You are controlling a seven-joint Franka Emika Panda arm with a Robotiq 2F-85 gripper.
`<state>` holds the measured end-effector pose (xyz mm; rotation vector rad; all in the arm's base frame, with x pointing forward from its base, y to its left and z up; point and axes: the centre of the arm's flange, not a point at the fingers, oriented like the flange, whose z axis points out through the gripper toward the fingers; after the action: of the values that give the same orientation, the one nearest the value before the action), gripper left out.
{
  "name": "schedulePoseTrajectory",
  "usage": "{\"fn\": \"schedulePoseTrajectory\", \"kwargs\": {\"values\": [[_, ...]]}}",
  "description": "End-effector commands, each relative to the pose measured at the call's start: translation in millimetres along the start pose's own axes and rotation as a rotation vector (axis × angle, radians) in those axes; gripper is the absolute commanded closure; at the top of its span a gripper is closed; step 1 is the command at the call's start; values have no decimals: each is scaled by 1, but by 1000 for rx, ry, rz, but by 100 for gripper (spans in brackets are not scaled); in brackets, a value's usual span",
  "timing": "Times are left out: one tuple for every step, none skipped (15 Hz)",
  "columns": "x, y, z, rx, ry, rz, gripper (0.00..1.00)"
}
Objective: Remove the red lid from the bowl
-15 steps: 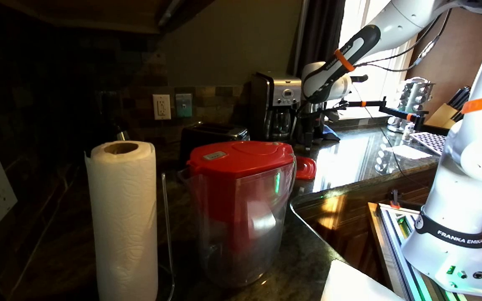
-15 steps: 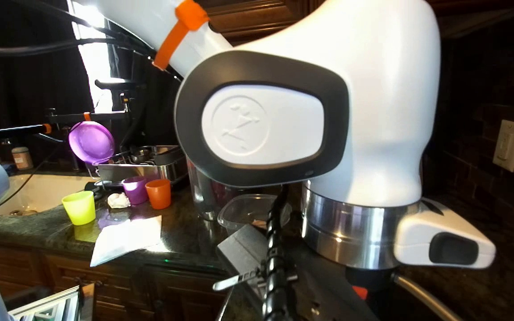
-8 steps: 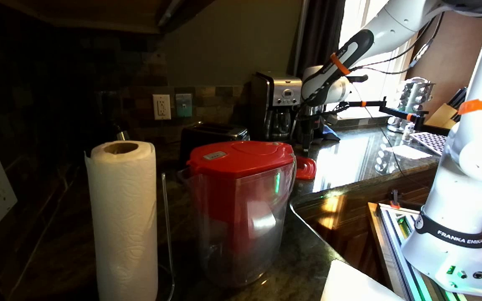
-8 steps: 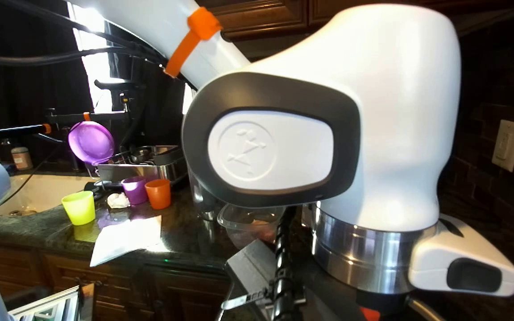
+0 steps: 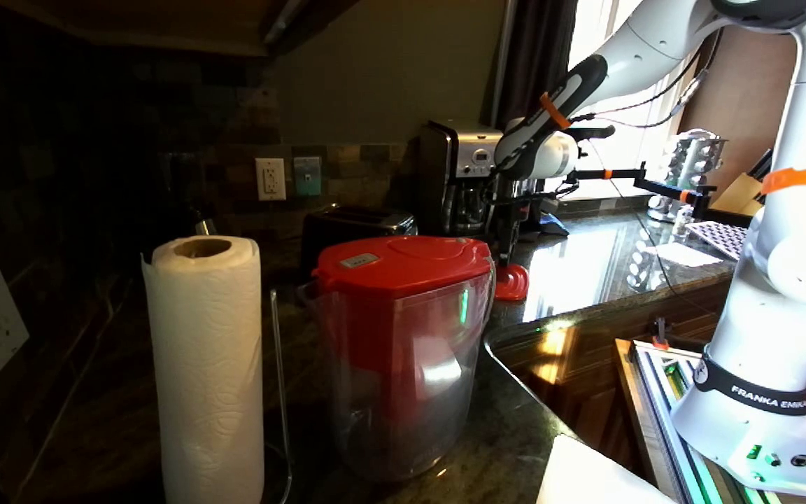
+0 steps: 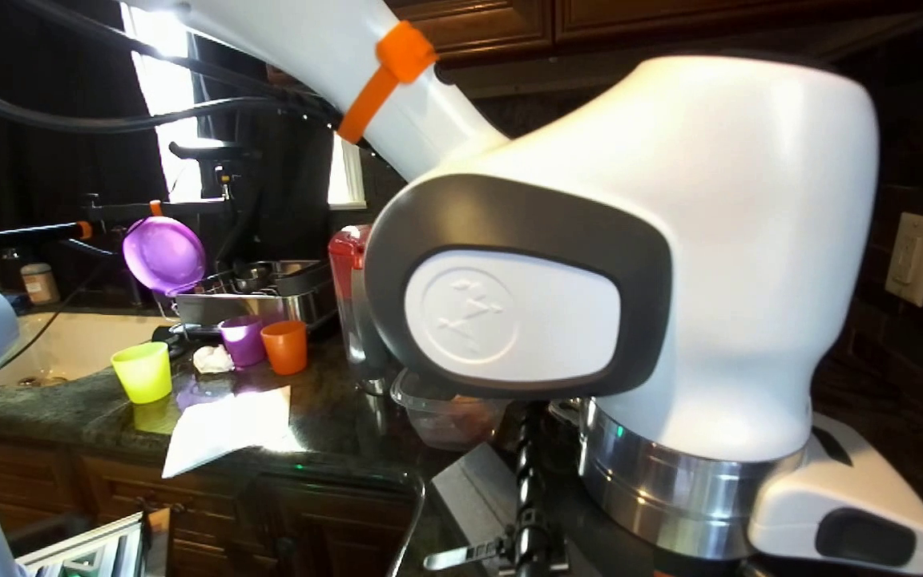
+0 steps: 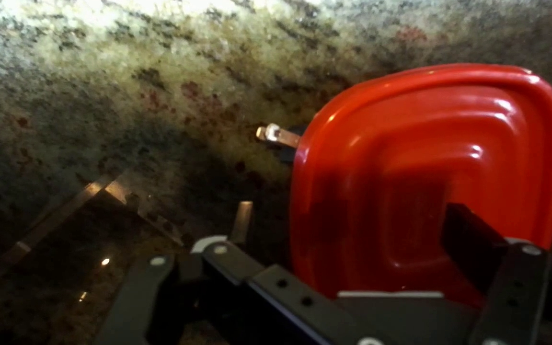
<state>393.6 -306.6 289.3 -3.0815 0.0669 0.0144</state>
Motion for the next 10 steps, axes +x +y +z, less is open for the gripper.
{"fn": "schedulePoseTrajectory", "kwargs": {"values": [[5, 9, 14, 17, -3, -5, 0], [5, 8, 15, 16, -5, -5, 0], [6, 8, 17, 16, -7, -7, 1], [7, 8, 18, 18, -11, -8, 4], [7, 8, 20, 17, -14, -9, 4], [7, 8, 22, 18, -18, -10, 5], [7, 8, 24, 19, -22, -10, 3], [6, 8, 25, 21, -25, -9, 5], [6, 9, 27, 23, -27, -9, 18], [6, 9, 28, 24, -28, -9, 30]]}}
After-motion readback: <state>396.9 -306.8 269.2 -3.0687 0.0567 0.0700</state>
